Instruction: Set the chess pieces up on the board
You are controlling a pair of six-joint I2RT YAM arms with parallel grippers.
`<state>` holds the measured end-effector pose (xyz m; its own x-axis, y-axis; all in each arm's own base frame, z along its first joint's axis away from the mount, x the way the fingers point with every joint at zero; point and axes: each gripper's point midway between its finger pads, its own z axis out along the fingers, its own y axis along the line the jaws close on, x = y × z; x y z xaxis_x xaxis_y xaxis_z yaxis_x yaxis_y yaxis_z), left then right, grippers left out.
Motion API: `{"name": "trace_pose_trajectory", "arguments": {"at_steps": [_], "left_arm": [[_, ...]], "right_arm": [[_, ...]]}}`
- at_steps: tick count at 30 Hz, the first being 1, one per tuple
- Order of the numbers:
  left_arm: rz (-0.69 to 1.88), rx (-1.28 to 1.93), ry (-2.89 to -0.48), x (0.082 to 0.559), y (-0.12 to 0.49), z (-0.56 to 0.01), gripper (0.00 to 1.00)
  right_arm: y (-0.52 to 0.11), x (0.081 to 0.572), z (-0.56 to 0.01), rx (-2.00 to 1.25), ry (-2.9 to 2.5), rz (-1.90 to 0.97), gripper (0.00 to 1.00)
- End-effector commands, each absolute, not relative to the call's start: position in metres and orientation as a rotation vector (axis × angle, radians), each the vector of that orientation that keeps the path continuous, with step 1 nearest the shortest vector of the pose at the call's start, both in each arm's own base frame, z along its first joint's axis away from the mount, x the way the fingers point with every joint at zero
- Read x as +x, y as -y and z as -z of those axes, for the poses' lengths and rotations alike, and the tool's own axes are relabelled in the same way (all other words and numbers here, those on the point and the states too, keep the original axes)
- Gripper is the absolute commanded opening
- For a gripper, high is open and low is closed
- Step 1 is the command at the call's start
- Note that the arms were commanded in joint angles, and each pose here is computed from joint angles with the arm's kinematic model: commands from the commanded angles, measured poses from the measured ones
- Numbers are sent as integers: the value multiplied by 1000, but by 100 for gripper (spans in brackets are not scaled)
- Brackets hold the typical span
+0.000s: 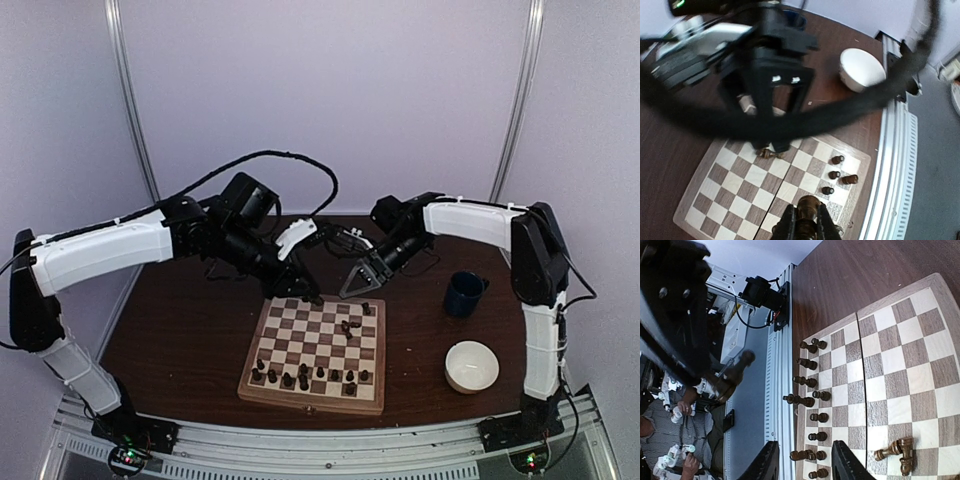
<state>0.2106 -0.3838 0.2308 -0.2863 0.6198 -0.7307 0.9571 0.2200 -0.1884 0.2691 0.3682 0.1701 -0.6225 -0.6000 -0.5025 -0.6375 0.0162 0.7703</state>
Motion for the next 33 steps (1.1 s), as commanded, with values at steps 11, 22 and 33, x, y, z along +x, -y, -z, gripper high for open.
{"name": "trace_pose_trajectory", "arguments": {"at_steps": [11, 22, 33], "left_arm": [[1134, 112, -2041, 313, 342, -271, 0], [1411, -137, -1713, 321, 332, -313, 0], [1545, -203, -1648, 322, 338, -315, 0]], "right_arm": [[-358, 305, -224, -1297, -2039, -1209, 51], [-398, 325, -250, -1068, -1982, -1400, 53], [-427, 310, -253, -1115, -1927, -1487, 53]]}}
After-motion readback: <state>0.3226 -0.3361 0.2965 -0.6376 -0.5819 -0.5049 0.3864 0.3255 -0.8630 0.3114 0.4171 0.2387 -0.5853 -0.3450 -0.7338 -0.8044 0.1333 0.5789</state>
